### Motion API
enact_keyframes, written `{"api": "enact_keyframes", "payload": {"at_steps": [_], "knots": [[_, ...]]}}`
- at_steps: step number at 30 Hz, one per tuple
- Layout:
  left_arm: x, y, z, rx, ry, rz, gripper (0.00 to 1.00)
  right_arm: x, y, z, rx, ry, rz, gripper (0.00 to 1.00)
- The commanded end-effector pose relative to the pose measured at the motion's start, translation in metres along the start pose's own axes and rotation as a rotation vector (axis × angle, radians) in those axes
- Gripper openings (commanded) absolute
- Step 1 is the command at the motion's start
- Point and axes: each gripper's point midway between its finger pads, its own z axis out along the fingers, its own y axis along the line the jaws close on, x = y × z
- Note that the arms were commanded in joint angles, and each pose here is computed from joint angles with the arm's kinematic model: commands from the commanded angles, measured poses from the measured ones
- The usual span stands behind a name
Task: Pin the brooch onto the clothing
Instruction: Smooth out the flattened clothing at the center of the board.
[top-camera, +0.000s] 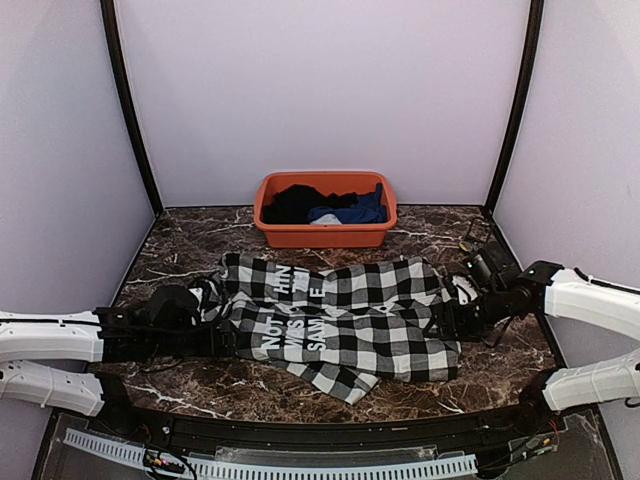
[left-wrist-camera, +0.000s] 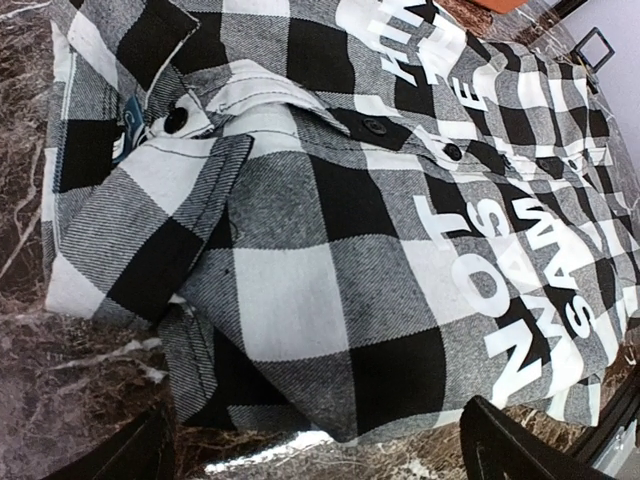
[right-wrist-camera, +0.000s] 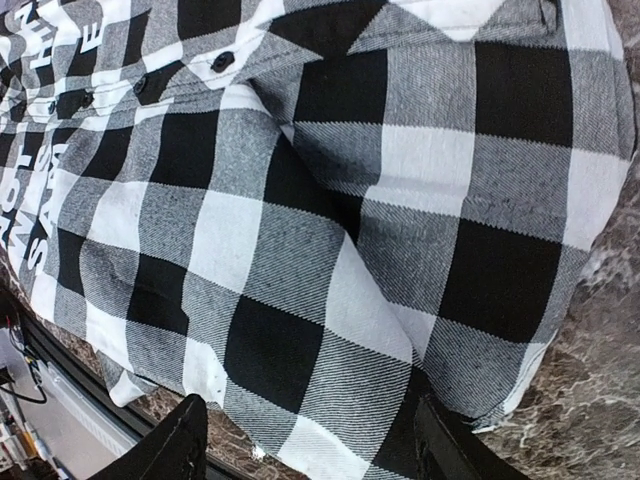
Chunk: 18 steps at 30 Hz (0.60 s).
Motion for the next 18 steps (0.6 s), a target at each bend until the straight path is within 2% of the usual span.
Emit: {"api": "enact_keyframes", "payload": {"at_steps": [1, 5, 8, 13, 18], "knots": [[-0.004, -0.017, 0.002, 0.086, -0.016, -0.034, 0.99, 0.0, 0.008, 0.005, -0.08, -0.016, 0.059, 0.68], [-0.038, -0.02, -0.012, 0.032, -0.127, 0.036, 0.99, -0.033, 0.015, -0.011, -0.052, -0.12, -0.006, 0.68], [-0.076, -0.009, -0.026, -0.118, -0.234, 0.112, 0.99, -0.071, 0.014, -0.02, 0.031, -0.188, -0.067, 0.69], [-0.127, -0.001, -0.012, -0.243, -0.236, 0.147, 0.99, -0.135, 0.013, -0.021, 0.139, -0.254, -0.167, 0.69], [-0.174, -0.011, 0.008, -0.337, -0.198, 0.328, 0.99, -0.181, 0.013, -0.007, 0.217, -0.237, -0.333, 0.69]]}}
